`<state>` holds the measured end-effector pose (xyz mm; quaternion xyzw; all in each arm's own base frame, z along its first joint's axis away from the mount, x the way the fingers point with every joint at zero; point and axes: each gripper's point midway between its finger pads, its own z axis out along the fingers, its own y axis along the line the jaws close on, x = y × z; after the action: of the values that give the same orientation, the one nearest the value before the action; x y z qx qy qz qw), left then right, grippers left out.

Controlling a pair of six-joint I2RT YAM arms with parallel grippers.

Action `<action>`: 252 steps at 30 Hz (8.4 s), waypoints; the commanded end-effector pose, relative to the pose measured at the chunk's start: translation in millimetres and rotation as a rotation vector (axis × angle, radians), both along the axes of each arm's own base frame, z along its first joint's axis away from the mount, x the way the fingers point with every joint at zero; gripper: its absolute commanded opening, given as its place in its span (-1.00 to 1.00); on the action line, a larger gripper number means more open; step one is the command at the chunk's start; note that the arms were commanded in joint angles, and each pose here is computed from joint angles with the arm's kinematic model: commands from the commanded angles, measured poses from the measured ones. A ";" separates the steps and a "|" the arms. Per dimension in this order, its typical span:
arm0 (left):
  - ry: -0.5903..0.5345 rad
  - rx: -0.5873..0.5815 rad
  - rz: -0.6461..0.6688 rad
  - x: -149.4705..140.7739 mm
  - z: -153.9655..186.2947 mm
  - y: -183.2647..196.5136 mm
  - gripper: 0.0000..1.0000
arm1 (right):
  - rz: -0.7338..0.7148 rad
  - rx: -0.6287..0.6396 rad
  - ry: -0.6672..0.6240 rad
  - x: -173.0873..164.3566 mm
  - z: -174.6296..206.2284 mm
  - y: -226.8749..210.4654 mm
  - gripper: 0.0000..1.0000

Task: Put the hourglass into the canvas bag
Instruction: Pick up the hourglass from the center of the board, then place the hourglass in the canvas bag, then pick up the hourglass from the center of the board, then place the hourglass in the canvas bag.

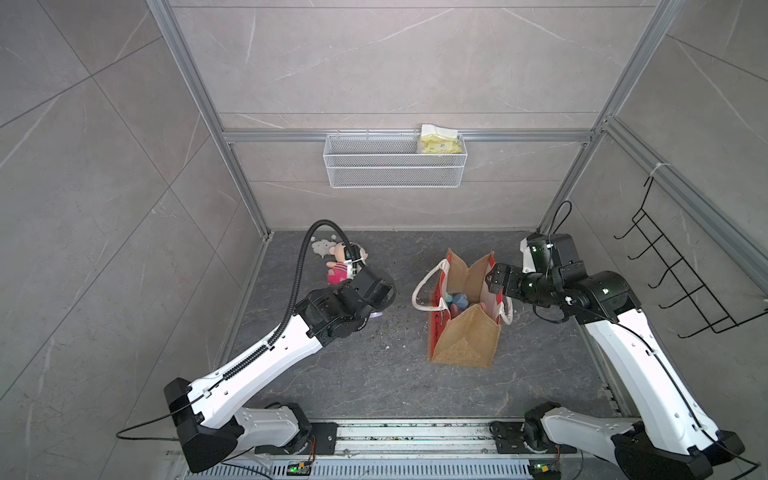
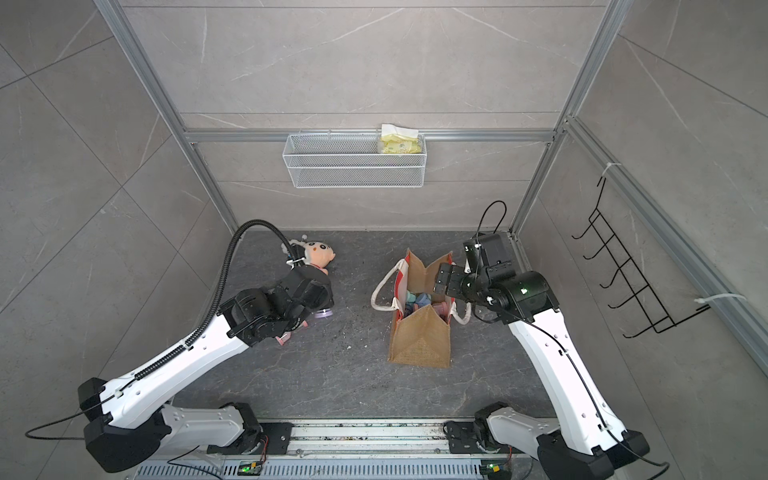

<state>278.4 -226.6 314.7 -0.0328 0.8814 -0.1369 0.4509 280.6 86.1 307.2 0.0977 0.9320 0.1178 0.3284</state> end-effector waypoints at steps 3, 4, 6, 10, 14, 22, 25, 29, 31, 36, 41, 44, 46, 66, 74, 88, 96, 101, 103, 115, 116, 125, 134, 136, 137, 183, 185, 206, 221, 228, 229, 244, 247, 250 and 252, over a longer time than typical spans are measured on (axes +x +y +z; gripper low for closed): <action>-0.318 -0.089 -0.405 11.8 85.8 -105.4 -0.98 | 0.002 0.040 0.074 14.9 -29.8 4.4 0.81; -0.363 -0.110 -0.468 10.4 96.6 -122.8 -0.98 | -0.010 0.042 0.089 17.0 -35.9 2.7 0.75; -0.412 -0.128 -0.560 11.7 104.3 -153.2 -0.98 | -0.020 0.052 0.096 20.5 -43.1 0.9 0.60; -0.480 -0.159 -0.731 14.8 107.9 -208.2 -0.98 | -0.015 0.069 0.121 25.7 -56.6 0.7 0.25; -0.548 -0.163 -0.786 24.4 103.0 -238.9 -0.98 | -0.035 0.080 0.130 28.5 -66.6 -6.1 -0.09; -0.527 -0.106 -0.818 45.6 57.7 -271.5 -1.00 | -0.048 0.110 0.147 30.3 -78.1 -13.1 -0.57; -0.480 -0.072 -0.844 47.1 32.5 -277.9 -1.00 | -0.055 0.117 0.157 31.0 -81.3 -15.6 -0.77; -0.392 -0.039 -0.897 41.8 -3.9 -283.0 -1.00 | -0.064 0.118 0.134 31.9 -75.6 -19.5 -0.95; -0.345 -0.003 -0.931 37.5 -29.6 -282.9 -1.00 | -0.077 0.109 0.124 31.2 -71.3 -24.5 -1.00; -0.172 0.142 -1.009 32.6 -91.5 -282.6 -1.00 | -0.084 0.108 0.102 28.8 -62.2 -28.5 -1.00; -0.029 0.256 -0.997 39.0 -142.7 -279.3 -1.00 | -0.072 0.124 0.080 28.4 -53.6 -25.9 -1.00; 0.034 0.320 -0.960 49.2 -163.9 -278.6 -1.00 | -0.068 0.136 0.073 28.6 -50.5 -24.2 -1.00; 0.061 0.355 -0.917 56.9 -173.9 -276.5 -1.00 | -0.069 0.137 0.069 28.5 -49.1 -24.4 -1.00; -0.088 0.117 -0.973 31.0 -55.9 -279.9 0.94 | -0.023 0.137 0.097 23.2 -51.3 -19.2 -0.90; -0.228 0.002 -0.898 8.1 27.9 -232.6 0.97 | 0.003 0.114 0.088 12.8 -39.6 -20.8 -0.12; 0.101 0.322 -0.016 12.0 -47.3 32.7 0.99 | 0.192 0.092 0.005 -20.3 11.1 20.3 0.49; 0.391 0.428 0.258 -17.0 -134.7 128.1 0.99 | 0.383 0.136 -0.044 -35.2 28.9 85.7 0.70; 0.479 0.368 0.246 -12.2 -171.8 139.5 0.99 | 0.469 0.169 -0.056 -40.8 30.4 121.5 0.95; 0.523 0.353 0.245 -13.2 -186.3 143.6 1.00 | 0.493 0.180 -0.056 -43.3 29.3 133.8 0.99; 0.634 0.259 0.214 13.6 -240.9 158.4 1.00 | 0.523 0.152 -0.043 -42.8 18.1 159.8 0.99; 0.640 0.268 0.205 15.2 -244.5 159.5 1.00 | 0.522 0.149 -0.044 -42.9 18.9 159.0 0.99; 0.709 0.270 0.129 22.7 -270.6 157.1 1.00 | 0.501 0.122 -0.040 -40.4 16.3 154.5 0.99; 0.799 0.222 0.134 3.2 -283.2 150.3 1.00 | 0.485 0.103 -0.050 -37.0 17.9 151.4 0.99; 0.808 0.217 0.143 -3.1 -283.6 149.7 1.00 | 0.482 0.098 -0.052 -35.5 17.9 151.3 0.99; 0.808 0.215 0.144 -5.0 -283.1 148.1 1.00 | 0.480 0.094 -0.052 -34.7 17.2 151.4 0.99; 0.771 0.224 0.072 -31.3 -268.2 88.6 -0.66 | 0.397 0.028 -0.027 -30.7 -2.7 129.8 0.99; 0.731 0.233 0.073 -26.1 -259.0 85.8 -0.66 | 0.379 0.027 -0.032 -29.2 -0.8 125.1 0.99; -0.019 -0.022 -0.409 31.5 22.5 -89.3 -0.89 | 0.059 -0.005 -0.017 -8.6 9.5 9.9 0.99; -0.183 0.001 -0.889 25.0 27.0 -256.9 -0.96 | -0.115 0.031 0.127 16.5 -63.6 -31.0 0.99; -0.091 0.089 -0.899 32.8 -26.3 -264.0 -1.00 | -0.205 -0.008 0.145 12.3 -77.0 -60.1 0.99; -0.072 0.102 -0.907 31.9 -34.9 -264.5 -1.00 | -0.212 -0.012 0.146 11.6 -78.1 -63.2 0.99; 0.270 0.454 -0.893 42.6 -170.5 -245.0 -1.00 | -0.258 -0.014 0.141 11.8 -80.6 -74.1 0.99; 0.332 0.496 -0.861 45.9 -198.8 -237.3 -1.00 | -0.270 -0.023 0.132 11.6 -78.1 -76.9 0.99; 0.370 0.507 -0.863 44.9 -215.4 -236.9 -0.81 | -0.274 -0.013 0.121 12.5 -75.4 -76.4 0.99; 0.390 0.511 -0.859 44.6 -223.3 -237.2 -0.70 | -0.275 -0.013 0.117 12.3 -74.5 -76.4 0.99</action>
<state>319.2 -472.8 98.3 0.4241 0.8798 -0.0994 0.1905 293.8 15.9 226.6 0.2191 0.9348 0.0675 0.2712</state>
